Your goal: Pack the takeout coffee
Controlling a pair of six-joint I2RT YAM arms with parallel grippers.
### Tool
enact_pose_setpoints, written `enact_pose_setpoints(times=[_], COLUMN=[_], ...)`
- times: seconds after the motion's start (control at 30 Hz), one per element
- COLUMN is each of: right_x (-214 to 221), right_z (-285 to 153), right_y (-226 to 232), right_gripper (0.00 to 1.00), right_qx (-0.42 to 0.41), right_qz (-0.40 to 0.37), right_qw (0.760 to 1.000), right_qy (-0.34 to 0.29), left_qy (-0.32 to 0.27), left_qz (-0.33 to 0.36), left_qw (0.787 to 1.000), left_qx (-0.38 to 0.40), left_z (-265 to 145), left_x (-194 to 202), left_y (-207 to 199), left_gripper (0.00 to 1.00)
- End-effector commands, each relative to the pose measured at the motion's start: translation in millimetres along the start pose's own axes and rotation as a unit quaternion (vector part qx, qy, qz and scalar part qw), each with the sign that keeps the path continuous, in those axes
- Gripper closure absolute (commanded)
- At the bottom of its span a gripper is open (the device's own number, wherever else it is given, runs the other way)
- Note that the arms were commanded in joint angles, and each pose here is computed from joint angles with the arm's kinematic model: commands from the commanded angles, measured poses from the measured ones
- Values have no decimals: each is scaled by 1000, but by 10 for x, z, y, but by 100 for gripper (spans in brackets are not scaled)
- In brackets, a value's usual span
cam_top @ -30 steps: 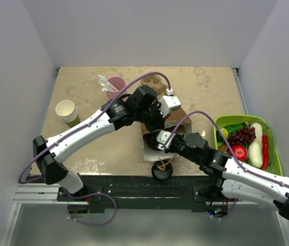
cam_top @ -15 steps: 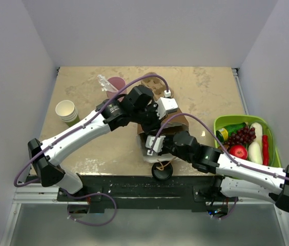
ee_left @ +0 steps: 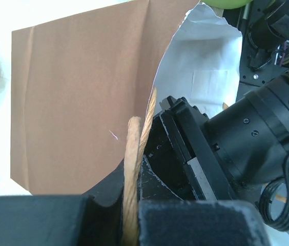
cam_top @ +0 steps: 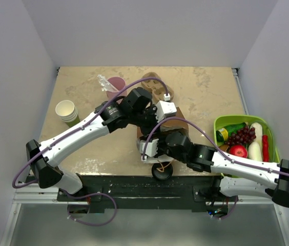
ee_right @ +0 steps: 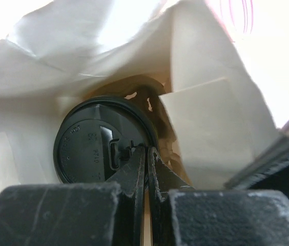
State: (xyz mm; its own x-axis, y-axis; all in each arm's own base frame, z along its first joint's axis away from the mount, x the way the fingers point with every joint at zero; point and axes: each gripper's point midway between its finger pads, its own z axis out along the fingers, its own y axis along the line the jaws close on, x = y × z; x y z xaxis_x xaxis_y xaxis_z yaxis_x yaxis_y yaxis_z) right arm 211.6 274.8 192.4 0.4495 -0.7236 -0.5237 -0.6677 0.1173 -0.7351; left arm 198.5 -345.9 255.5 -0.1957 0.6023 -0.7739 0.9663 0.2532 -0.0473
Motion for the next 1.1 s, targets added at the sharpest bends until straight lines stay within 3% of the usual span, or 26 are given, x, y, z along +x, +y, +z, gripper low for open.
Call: enact_pose_setpoints(times=[0.0,0.13,0.53,0.7,1.07], right_x=[-13,-95,65,278,467], right_z=[47,95,268,393,485], right_y=[-53,-20,-39,17,-62], right_gripper=[100,100,100,100,100], right_qx=[19,14,78,98,168], right_qz=[-15,-15,-14,-4,40], right_qw=[1000,999,997,994,981], right_qy=[-8,-31,-8,41,84], left_qy=[-50,-47,-49,-48,-45], left_qz=[20,11,-22,-25,-42], left_qw=[998,999,998,997,997], left_qx=[28,24,30,48,54], left_z=[-178,-138,-8,19,-7], left_x=[-192,-177,-264,-254,-255], left_y=[-153,-133,-116,-170,-211], left_gripper=[100,100,100,100,100])
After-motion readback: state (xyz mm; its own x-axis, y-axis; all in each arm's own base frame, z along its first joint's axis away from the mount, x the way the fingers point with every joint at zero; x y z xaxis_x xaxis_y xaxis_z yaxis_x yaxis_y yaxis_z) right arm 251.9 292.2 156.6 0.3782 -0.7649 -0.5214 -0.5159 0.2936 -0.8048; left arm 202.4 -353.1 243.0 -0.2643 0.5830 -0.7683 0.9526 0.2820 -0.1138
